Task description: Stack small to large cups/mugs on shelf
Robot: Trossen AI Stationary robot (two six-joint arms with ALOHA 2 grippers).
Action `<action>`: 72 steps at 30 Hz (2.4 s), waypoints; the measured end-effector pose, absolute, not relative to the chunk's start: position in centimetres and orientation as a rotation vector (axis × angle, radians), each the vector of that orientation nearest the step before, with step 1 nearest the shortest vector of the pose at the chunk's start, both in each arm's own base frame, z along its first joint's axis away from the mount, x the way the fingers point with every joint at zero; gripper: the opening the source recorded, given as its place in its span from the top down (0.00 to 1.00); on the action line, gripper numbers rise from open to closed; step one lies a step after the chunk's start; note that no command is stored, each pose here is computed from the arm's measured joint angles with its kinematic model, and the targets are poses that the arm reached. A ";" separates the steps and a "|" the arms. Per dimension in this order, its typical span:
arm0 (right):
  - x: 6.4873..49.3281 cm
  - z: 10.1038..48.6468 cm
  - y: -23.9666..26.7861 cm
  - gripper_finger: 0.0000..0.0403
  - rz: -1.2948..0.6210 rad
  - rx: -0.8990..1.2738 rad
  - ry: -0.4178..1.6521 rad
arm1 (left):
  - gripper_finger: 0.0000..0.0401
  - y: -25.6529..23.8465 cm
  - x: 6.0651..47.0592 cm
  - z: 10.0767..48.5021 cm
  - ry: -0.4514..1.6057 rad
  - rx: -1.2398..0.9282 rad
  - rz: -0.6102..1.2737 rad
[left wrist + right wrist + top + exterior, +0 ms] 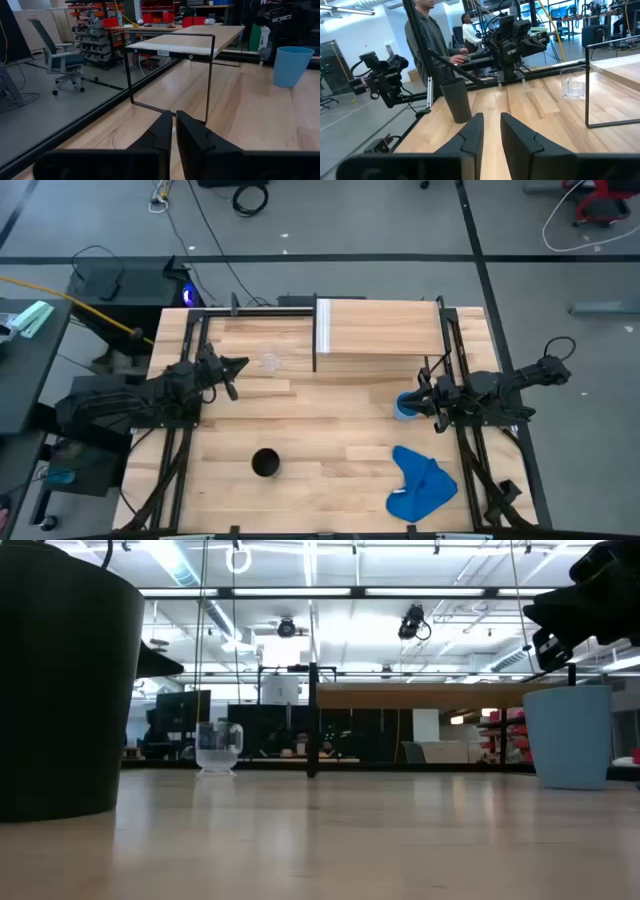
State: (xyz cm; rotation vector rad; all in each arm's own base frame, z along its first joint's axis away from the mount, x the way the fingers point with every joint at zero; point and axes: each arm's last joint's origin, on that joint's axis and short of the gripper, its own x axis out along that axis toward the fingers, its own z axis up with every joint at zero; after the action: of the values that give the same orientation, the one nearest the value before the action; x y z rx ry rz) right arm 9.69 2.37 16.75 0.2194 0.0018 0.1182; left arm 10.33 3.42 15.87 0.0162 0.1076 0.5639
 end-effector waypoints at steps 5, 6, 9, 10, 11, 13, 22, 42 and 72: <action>9.7 16.7 2.4 0.82 0.118 0.219 0.002 | 0.90 3.4 10.3 15.9 0.108 0.016 0.564; 9.7 16.7 2.4 0.82 0.118 0.219 0.002 | 0.90 3.4 10.3 15.9 0.108 0.016 0.564; 9.7 16.7 2.4 0.82 0.118 0.219 0.002 | 0.90 3.4 10.3 15.9 0.108 0.016 0.564; 9.7 16.8 2.4 0.82 0.118 0.220 0.002 | 0.91 3.4 10.3 15.9 0.108 0.016 0.564; 9.7 16.7 2.4 0.82 0.118 0.219 0.002 | 0.91 3.4 10.3 15.9 0.108 0.016 0.564; 9.7 16.8 2.4 0.82 0.118 0.220 0.002 | 0.92 3.4 10.3 15.9 0.108 0.016 0.564; 9.7 16.8 2.4 0.82 0.118 0.220 0.002 | 0.91 3.4 10.3 15.9 0.108 0.016 0.564; 9.7 16.8 2.4 0.82 0.118 0.220 0.002 | 0.92 3.4 10.3 15.9 0.108 0.016 0.564; 9.7 16.7 2.4 0.82 0.118 0.219 0.003 | 0.90 3.4 10.3 15.9 0.108 0.016 0.564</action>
State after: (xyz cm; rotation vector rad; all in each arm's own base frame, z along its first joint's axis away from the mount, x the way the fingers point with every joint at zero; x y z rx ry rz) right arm 9.70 2.37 16.74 0.2190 0.0025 0.1182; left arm 10.33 3.42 15.86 0.0162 0.1081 0.5635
